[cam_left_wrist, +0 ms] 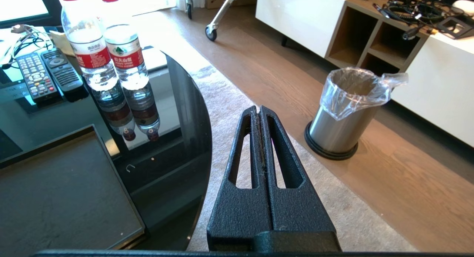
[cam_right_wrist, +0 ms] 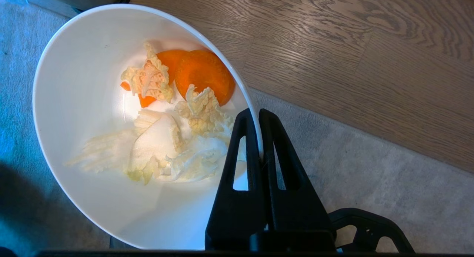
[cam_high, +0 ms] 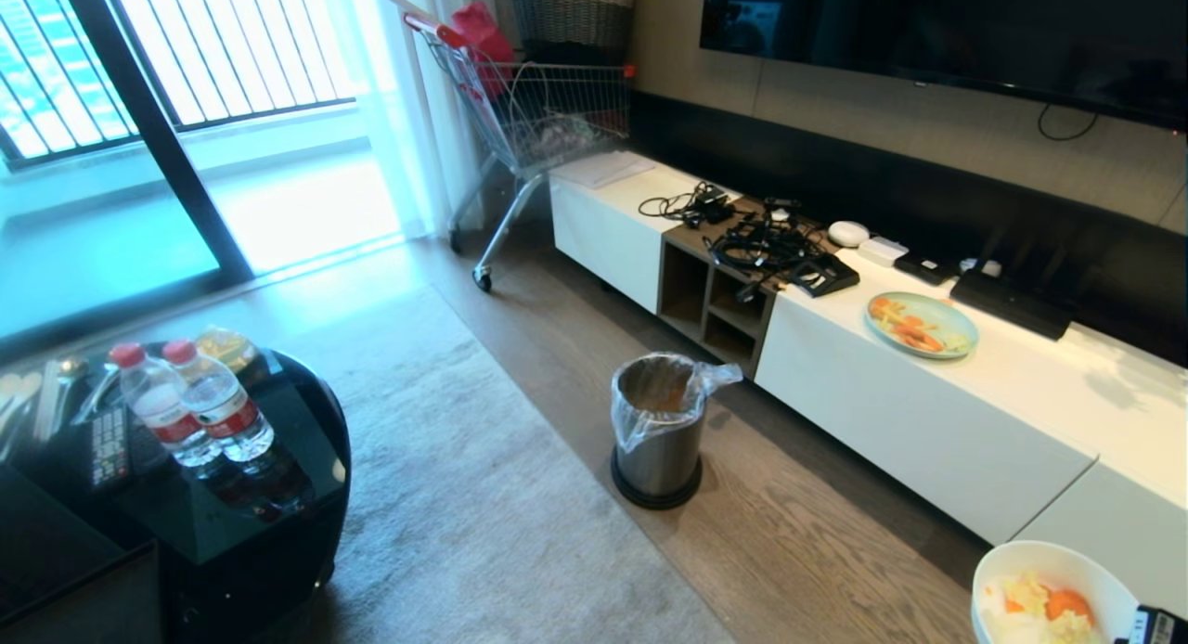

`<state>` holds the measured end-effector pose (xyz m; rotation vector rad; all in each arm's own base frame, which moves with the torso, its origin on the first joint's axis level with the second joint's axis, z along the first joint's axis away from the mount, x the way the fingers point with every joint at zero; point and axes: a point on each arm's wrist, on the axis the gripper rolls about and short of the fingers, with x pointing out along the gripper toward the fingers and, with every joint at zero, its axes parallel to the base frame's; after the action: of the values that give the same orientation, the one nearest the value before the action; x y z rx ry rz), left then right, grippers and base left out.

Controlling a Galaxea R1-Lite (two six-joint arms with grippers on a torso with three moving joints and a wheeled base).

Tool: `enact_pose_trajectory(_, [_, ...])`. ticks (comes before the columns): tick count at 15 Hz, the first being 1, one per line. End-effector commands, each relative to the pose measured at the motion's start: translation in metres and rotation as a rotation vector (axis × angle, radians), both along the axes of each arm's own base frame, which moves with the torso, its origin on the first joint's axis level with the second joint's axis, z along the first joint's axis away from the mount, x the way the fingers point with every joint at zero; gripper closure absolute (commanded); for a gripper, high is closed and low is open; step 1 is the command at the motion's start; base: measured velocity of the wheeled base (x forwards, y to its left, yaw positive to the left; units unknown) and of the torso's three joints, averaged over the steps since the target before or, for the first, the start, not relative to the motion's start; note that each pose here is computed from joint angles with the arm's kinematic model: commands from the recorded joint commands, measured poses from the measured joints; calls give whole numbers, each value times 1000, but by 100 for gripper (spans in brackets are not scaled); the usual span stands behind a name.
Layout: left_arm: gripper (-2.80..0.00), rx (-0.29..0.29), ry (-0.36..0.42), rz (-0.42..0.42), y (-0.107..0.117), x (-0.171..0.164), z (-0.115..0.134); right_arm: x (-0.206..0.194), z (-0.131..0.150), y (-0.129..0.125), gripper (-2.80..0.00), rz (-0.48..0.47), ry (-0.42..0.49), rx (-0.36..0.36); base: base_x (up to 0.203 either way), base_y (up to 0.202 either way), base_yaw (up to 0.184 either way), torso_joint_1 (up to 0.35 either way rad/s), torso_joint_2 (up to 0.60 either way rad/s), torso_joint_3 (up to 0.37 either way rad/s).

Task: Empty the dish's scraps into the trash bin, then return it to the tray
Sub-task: Move the bowl over the trash can

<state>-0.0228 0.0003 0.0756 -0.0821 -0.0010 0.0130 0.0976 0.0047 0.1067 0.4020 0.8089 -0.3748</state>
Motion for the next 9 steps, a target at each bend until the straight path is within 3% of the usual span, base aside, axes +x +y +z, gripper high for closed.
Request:
enact_pose_trajectory(1, [0, -1, -1, 1, 0, 0, 0, 0, 0, 0, 0, -2, 1, 0, 0, 0, 0, 0, 0, 0])
enact_pose_trajectory(9, [0, -1, -1, 1, 0, 0, 0, 1, 1, 0, 0, -3, -5, -1, 0, 0, 0, 0, 0, 0])
